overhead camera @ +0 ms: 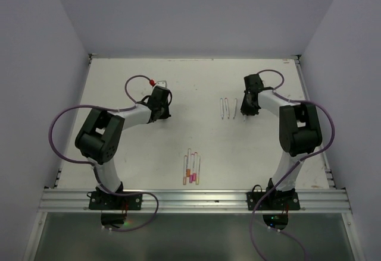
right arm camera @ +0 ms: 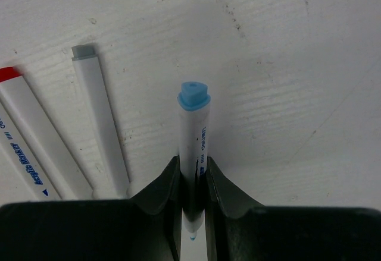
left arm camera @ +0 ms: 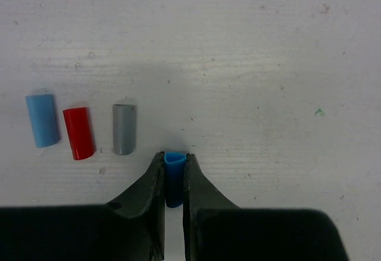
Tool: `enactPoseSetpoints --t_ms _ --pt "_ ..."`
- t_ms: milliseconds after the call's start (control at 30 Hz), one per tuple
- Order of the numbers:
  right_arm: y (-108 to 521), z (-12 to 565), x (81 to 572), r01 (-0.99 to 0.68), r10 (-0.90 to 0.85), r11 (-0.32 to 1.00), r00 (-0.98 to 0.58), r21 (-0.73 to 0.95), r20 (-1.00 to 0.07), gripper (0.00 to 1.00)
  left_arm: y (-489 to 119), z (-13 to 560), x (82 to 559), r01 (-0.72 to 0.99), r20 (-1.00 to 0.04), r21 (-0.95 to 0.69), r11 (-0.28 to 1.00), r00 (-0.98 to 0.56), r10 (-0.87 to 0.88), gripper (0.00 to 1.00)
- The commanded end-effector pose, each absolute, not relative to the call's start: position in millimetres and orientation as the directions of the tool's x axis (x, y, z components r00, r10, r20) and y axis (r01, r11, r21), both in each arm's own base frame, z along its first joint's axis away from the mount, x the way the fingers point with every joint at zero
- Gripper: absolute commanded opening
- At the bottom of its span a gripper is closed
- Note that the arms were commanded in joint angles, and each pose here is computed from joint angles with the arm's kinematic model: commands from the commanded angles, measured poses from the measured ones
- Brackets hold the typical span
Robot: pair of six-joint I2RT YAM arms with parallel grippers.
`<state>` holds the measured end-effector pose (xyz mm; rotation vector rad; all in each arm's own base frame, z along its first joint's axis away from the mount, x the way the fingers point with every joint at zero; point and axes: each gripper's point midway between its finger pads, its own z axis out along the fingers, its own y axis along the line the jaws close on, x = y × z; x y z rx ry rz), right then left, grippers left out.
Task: Open the pen caps
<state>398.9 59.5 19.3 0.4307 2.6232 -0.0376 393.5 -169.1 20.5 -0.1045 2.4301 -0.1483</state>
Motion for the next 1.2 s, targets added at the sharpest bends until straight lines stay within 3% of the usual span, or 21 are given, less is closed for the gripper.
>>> enactPoseSetpoints --t_ms 0,200,567,833,1167 --pt "67.0 30.9 423.9 0.259 0.27 0.961 -0.816 0.095 -0.511 0.01 -153.2 26.3 409.7 -0.074 -0.674 -0.06 0.995 -0.733 -0.095 0.01" --pt "72.2 30.5 433.8 0.232 0.257 0.966 -0.812 0.114 -0.524 0.1 -141.7 20.6 412.1 -0.106 -0.672 -0.02 0.994 -0.735 -0.092 0.08" --pt "79.9 29.2 437.1 0.216 0.264 0.964 -0.811 0.153 -0.522 0.32 -127.0 22.5 410.7 -0.148 -0.685 0.024 0.989 -0.722 -0.092 0.39" --pt "82.5 34.6 440.4 0.204 0.261 0.965 -0.809 0.164 -0.527 0.33 -135.5 51.8 416.8 -0.113 -0.725 -0.033 0.993 -0.681 -0.102 0.4" --pt "77.2 90.3 429.0 0.177 0.245 0.969 -0.758 0.171 -0.605 0.4 -174.2 134.0 405.1 0.095 -0.801 -0.257 0.962 -0.577 -0.157 0.44"
